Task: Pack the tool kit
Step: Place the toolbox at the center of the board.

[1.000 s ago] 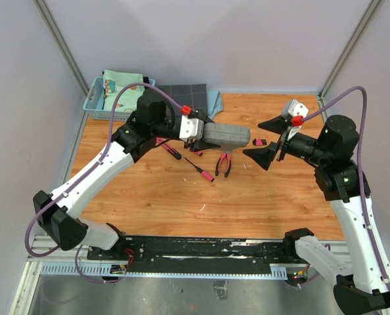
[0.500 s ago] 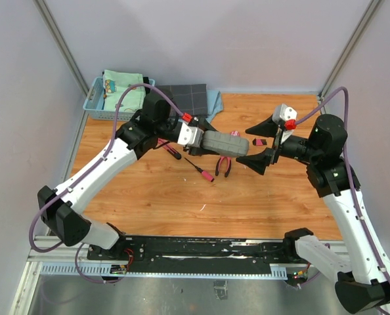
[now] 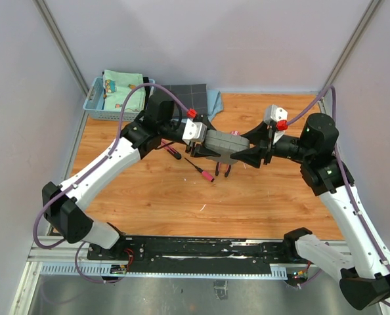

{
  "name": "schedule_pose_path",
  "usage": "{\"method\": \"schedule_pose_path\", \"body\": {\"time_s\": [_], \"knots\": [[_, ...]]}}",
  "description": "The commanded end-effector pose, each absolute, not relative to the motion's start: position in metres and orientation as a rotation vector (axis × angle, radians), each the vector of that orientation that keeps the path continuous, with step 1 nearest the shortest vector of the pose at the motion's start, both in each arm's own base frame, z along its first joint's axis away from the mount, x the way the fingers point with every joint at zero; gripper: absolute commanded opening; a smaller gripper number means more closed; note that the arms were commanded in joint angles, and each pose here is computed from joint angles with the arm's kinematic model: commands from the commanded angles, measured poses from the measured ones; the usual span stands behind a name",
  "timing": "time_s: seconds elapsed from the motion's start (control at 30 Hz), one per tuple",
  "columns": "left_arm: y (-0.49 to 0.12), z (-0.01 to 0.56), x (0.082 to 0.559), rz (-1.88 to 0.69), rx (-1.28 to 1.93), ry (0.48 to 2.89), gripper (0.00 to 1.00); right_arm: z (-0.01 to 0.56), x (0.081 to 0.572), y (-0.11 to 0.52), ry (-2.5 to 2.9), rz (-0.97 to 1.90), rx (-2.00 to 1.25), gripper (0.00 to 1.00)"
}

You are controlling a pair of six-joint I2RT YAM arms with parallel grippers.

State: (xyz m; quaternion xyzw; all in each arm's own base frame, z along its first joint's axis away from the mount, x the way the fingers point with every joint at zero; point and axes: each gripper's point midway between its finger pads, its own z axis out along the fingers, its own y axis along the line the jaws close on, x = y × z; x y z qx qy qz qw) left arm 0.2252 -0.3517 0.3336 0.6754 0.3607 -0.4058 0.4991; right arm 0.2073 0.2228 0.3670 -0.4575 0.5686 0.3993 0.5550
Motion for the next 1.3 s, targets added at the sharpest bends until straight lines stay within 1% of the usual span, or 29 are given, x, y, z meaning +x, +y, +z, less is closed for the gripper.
{"method": "schedule_pose_path", "body": {"time_s": [0.0,0.07,0.13,0.17,0.23,0.43,0.63,1.0,1.27], "knots": [[-0.359,0.348,0.213,-0.971,1.598,0.78,0.49,0.381,0.249,0.209,1.421,0.767,-0.894,0.05],[-0.359,0.345,0.218,-0.956,1.572,0.81,0.71,0.383,0.252,0.205,1.42,0.737,-0.869,0.01],[-0.359,0.342,0.225,-0.93,1.535,0.851,0.89,0.384,0.255,0.2,1.424,0.704,-0.842,0.01],[-0.359,0.343,0.23,-0.907,1.511,0.869,0.94,0.385,0.256,0.199,1.424,0.693,-0.834,0.01],[-0.358,0.341,0.242,-0.855,1.463,0.912,0.99,0.382,0.258,0.196,1.442,0.679,-0.812,0.01],[-0.349,0.339,0.266,-0.728,1.348,1.0,0.99,0.361,0.268,0.194,1.545,0.681,-0.765,0.01],[-0.337,0.338,0.271,-0.66,1.302,1.051,0.99,0.323,0.281,0.186,1.754,0.66,-0.677,0.01],[-0.328,0.344,0.27,-0.652,1.268,1.113,0.99,0.246,0.303,0.159,2.143,0.522,-0.394,0.01],[-0.329,0.347,0.268,-0.668,1.267,1.127,0.99,0.202,0.313,0.154,2.394,0.463,-0.255,0.01]]}}
